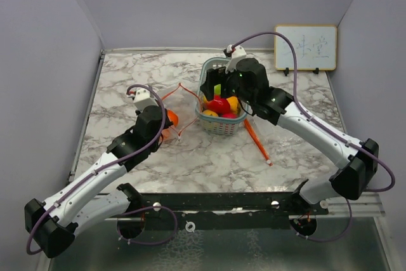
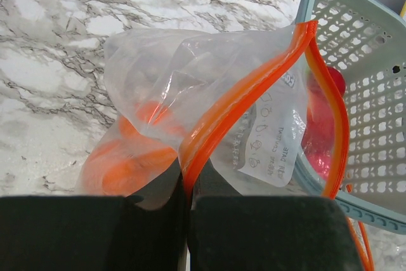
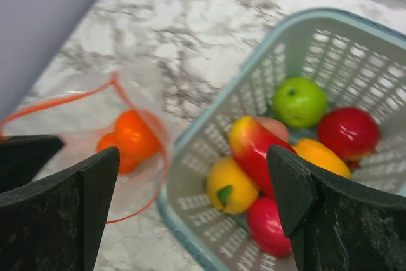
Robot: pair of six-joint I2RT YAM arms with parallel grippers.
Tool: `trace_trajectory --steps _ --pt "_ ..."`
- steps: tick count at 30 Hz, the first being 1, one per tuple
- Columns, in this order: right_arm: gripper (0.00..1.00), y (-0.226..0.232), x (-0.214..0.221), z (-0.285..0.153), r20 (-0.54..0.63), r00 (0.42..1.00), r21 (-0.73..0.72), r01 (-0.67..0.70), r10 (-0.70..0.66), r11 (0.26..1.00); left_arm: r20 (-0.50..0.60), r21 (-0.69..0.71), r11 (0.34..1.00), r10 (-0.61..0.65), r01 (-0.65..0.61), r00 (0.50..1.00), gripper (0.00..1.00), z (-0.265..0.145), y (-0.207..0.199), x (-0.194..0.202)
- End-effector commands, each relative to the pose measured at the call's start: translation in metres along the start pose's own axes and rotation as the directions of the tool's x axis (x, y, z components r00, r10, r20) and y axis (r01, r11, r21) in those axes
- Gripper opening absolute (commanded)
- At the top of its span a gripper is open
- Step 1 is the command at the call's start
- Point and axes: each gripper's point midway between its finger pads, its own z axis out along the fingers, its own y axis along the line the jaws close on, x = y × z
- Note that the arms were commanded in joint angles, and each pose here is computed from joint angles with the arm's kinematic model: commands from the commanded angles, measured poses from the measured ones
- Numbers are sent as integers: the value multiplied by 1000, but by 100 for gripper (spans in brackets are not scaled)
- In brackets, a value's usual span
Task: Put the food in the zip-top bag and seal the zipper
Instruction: Place the fake fruit in the zipper food storage bag, then pick up the fake fruit from the bin.
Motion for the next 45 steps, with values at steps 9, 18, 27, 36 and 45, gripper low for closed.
trace_trajectory --steps 9,18,27,36,45 --pt "100 -92 112 44 -356 934 219 113 -29 969 40 25 999 -29 28 999 0 -7 -2 -15" --pt "100 -93 163 71 -482 874 141 148 -62 979 45 16 1000 -27 26 999 0 -8 0 -17" --pt "55 -106 174 77 -496 865 186 188 -73 964 47 16 999 -28 27 998 0 -8 0 -17" --pt "17 -84 73 44 -227 970 190 130 -85 973 43 18 999 -28 28 999 0 -8 -1 -16" --pt "10 8 21 -19 -56 995 -243 64 -80 968 31 19 999 -27 26 999 0 -4 -2 -11"
